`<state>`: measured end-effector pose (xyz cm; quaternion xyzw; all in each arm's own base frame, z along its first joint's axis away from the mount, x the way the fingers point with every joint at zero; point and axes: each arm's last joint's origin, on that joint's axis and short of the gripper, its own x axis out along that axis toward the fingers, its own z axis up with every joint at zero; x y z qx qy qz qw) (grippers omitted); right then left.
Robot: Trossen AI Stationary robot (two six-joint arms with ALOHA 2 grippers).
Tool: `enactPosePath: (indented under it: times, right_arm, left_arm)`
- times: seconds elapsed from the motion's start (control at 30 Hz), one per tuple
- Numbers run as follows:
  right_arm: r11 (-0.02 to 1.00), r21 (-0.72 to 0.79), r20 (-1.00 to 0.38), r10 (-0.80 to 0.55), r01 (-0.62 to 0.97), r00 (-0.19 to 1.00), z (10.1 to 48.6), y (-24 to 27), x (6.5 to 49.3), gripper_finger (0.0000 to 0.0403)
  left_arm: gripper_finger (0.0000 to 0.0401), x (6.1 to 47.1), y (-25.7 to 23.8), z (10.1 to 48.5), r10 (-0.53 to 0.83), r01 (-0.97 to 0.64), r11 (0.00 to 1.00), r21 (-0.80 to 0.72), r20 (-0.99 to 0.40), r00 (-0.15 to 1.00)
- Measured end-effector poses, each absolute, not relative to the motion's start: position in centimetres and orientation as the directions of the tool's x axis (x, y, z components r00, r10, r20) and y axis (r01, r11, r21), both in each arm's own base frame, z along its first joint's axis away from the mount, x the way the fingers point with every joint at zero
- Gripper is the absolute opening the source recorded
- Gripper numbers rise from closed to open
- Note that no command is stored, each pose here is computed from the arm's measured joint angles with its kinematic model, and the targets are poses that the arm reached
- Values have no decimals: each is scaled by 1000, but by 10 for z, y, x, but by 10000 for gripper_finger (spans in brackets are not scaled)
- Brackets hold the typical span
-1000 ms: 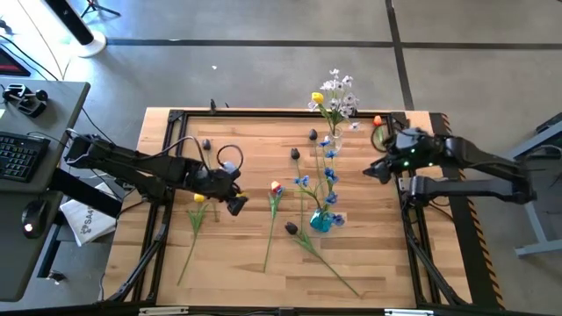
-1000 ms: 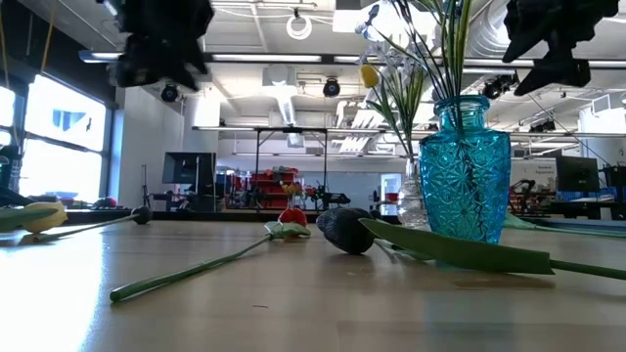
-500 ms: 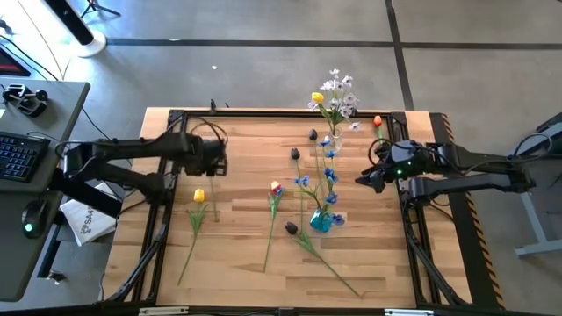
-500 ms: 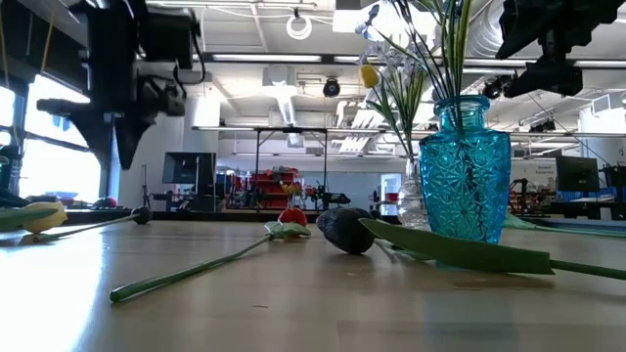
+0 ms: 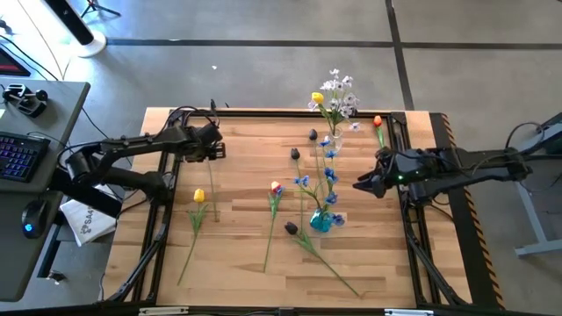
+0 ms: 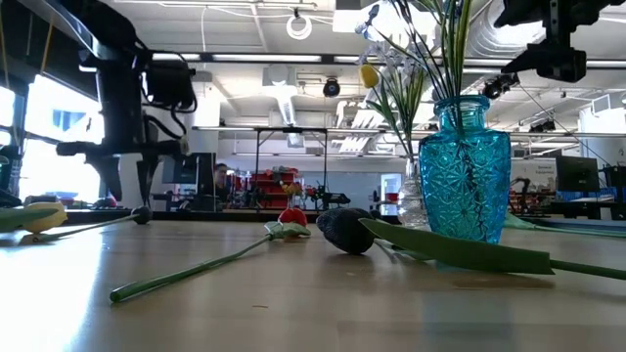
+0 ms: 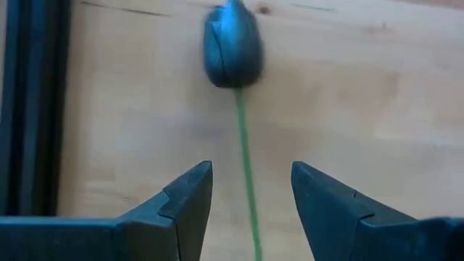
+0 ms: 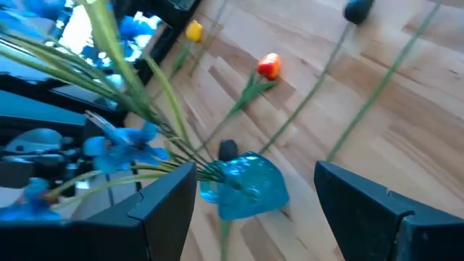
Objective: Sort flowers into vase by color
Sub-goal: Put the black flower into the blue vase
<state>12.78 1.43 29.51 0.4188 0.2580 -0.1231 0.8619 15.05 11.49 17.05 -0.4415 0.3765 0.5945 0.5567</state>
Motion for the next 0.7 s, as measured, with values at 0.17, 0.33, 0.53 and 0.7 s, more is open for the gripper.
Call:
enactPosePath:
  times: [0.17, 0.33, 0.53, 0.7]
  right_arm:
    - [596, 698, -497, 5, 396, 868, 300, 22, 129, 275]
    - [577, 733, -433, -12, 360, 901, 306, 27, 131, 275]
    - [566, 772, -337, -20, 288, 941, 315, 33, 134, 275]
    - [566, 790, -270, -23, 236, 963, 327, 36, 134, 275]
  left_arm:
    - [157, 154, 120, 160, 365, -996, -75, -47, -931, 17]
    - [128, 157, 121, 141, 321, -997, -72, 2, -947, -25]
    - [87, 162, 119, 131, 301, -999, -11, 53, -952, -54]
    - [14, 163, 112, 139, 323, -993, 109, 53, -946, -15]
